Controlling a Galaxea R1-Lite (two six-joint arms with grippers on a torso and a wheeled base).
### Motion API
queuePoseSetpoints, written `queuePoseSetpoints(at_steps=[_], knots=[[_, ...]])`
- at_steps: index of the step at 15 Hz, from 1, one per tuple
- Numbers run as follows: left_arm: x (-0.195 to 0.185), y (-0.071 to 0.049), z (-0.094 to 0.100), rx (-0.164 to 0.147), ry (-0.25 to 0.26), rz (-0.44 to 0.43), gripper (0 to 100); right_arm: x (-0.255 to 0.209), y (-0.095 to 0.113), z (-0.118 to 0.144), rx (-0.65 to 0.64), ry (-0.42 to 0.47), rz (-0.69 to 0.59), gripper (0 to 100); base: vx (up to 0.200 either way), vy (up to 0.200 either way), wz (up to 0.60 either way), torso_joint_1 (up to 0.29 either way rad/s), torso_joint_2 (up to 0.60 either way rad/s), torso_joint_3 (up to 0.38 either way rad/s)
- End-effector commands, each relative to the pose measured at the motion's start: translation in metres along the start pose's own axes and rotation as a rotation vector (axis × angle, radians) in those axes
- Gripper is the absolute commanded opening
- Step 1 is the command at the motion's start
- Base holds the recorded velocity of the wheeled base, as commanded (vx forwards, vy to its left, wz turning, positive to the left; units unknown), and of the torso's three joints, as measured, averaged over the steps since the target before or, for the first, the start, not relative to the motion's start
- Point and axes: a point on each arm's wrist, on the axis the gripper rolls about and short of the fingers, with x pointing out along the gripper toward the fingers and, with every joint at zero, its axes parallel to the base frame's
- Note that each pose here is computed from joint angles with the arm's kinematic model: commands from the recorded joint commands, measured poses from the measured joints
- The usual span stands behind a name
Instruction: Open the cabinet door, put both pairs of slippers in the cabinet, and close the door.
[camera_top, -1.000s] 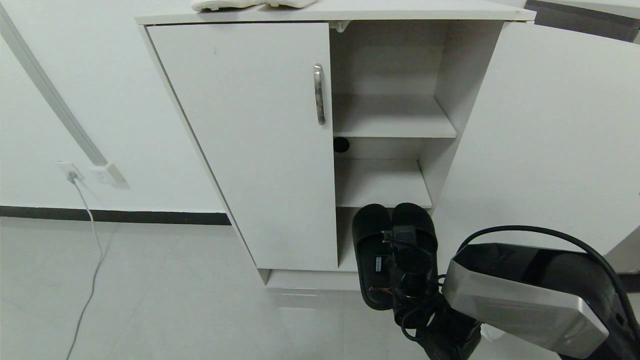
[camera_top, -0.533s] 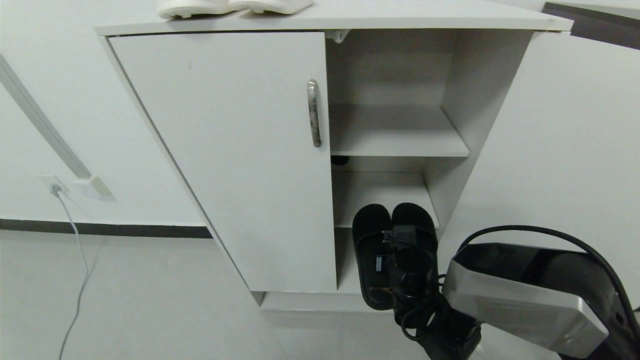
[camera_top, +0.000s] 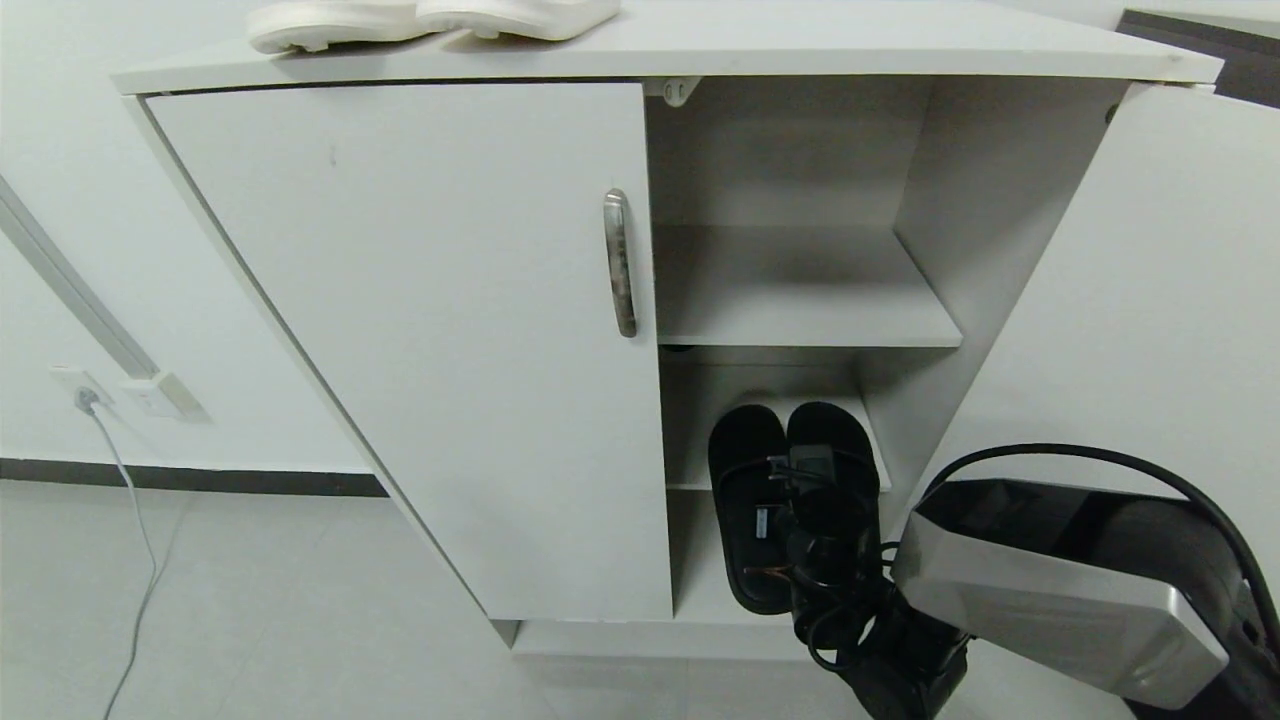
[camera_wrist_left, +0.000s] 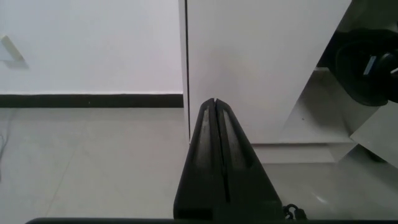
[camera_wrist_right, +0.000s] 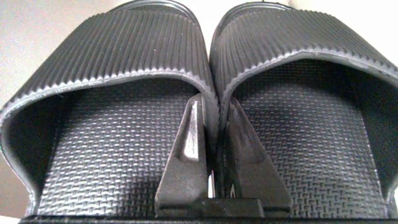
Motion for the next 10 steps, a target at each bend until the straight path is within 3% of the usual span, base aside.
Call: queuePoseSetpoints(at_steps=[1,10], knots=[[0.000,0.000,0.000,0.001,0.001,0.000,0,0.008,-0.001,0.002,-0.004,0.008,0.005,0,0.000,0.000,0.00,0.000,0.00,0.000],[0.000,0.000,0.000,0.003,0.001,0.000,0,0.067,0.016,0.035,0.021,0.018,0.014,0,0.000,0.000,0.00,0.000,0.00,0.000]])
